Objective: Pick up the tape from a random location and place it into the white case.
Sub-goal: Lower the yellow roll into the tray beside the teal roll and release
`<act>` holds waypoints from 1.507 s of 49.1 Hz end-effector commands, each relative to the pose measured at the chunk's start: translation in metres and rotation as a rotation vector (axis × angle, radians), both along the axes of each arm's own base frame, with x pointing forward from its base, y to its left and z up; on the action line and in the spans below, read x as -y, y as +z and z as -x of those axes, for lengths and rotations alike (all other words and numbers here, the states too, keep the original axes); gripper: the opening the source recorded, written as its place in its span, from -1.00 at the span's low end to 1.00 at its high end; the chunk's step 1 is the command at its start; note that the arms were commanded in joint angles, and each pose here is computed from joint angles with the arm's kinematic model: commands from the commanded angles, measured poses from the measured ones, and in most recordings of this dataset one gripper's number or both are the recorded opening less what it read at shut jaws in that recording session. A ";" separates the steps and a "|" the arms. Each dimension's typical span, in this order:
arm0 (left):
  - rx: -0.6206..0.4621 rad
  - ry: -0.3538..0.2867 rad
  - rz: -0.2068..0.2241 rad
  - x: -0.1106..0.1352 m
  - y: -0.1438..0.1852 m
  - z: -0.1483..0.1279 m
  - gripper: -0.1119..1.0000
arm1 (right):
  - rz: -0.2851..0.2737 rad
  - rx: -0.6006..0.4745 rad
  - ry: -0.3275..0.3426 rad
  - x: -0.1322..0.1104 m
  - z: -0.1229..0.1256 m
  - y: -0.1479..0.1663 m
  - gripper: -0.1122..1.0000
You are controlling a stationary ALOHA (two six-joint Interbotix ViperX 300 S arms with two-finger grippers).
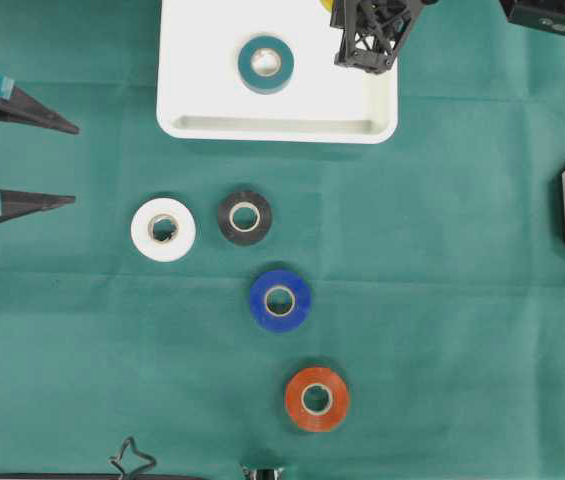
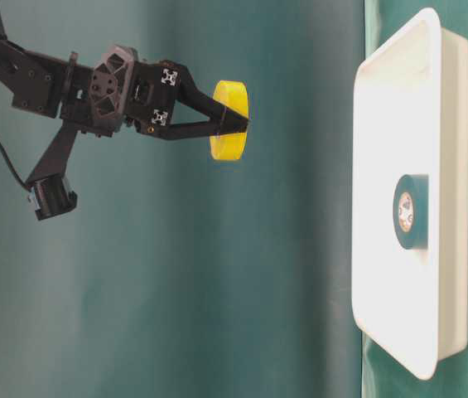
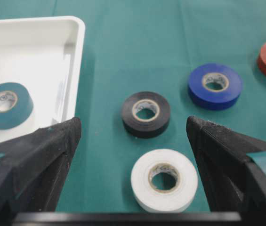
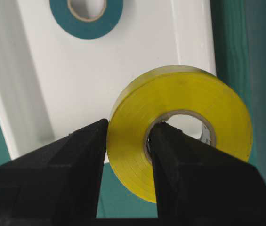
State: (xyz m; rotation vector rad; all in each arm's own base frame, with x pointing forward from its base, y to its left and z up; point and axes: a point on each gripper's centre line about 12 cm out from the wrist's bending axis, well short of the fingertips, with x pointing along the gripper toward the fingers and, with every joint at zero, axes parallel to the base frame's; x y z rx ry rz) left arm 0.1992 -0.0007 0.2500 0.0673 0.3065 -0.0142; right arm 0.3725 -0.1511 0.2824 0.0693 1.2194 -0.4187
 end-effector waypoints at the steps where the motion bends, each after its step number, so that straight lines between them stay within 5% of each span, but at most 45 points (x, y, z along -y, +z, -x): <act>1: 0.011 0.000 0.004 0.000 0.003 -0.002 0.92 | 0.008 0.043 -0.002 0.000 -0.001 0.015 -0.26; 37: 0.009 -0.001 0.003 0.000 0.003 -0.002 0.92 | 0.006 0.040 0.001 -0.001 -0.001 0.011 -0.26; 74: 0.006 0.000 0.004 0.000 0.002 -0.002 0.92 | -0.040 0.046 0.013 0.000 -0.010 -0.125 -0.26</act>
